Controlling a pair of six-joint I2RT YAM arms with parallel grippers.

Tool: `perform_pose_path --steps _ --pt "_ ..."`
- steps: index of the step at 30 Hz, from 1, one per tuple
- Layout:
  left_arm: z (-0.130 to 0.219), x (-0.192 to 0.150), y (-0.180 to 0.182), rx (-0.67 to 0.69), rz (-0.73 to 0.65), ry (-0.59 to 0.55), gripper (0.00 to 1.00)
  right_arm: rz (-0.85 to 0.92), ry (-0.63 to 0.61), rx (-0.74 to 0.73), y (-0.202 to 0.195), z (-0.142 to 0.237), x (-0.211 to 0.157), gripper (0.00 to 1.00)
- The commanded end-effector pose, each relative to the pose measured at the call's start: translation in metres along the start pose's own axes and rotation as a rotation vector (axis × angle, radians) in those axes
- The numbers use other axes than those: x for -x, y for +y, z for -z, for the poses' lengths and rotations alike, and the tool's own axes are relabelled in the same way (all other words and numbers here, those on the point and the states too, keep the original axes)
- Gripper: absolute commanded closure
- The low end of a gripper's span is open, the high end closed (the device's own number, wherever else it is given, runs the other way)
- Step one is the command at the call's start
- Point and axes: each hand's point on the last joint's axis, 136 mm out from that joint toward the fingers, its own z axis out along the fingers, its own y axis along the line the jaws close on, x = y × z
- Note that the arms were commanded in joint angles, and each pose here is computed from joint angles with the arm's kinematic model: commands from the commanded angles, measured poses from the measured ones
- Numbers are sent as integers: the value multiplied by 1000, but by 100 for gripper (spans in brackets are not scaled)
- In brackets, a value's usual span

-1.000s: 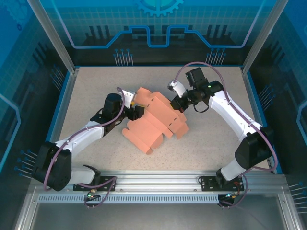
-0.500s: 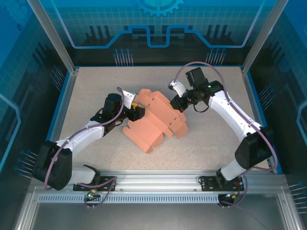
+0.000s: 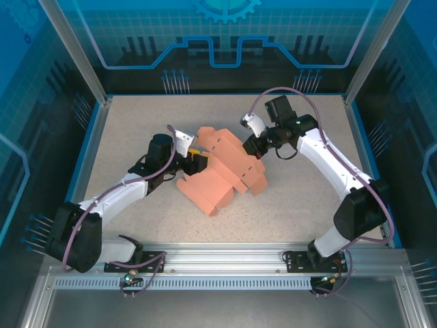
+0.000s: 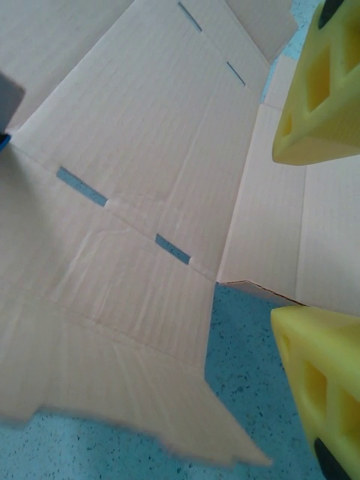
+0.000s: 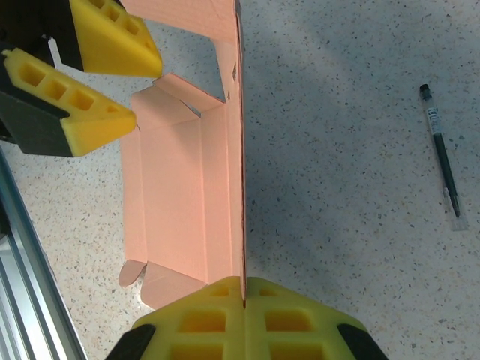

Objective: Fold the paper box

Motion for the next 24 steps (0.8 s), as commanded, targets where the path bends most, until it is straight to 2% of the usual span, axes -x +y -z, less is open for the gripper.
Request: perform_pose_path --steps 1,7,11,16,20,24 --pt "9 2 -12 -50 8 -25 46 -13 -36 10 -2 6 13 100" --pt "7 0 -22 -117 1 1 45 -15 -49 27 0 6 16 100" --pt "-2 -8 -23 -135 17 60 45 -18 -55 41 2 5 16 100" --pt "3 -3 -16 -75 -7 18 45 -21 -48 29 -1 6 14 100" --pt "15 10 -3 34 -76 -57 42 -24 -47 38 0 5 13 100" --pt "16 19 16 138 -140 -70 38 -30 -44 46 -1 2 13 100"
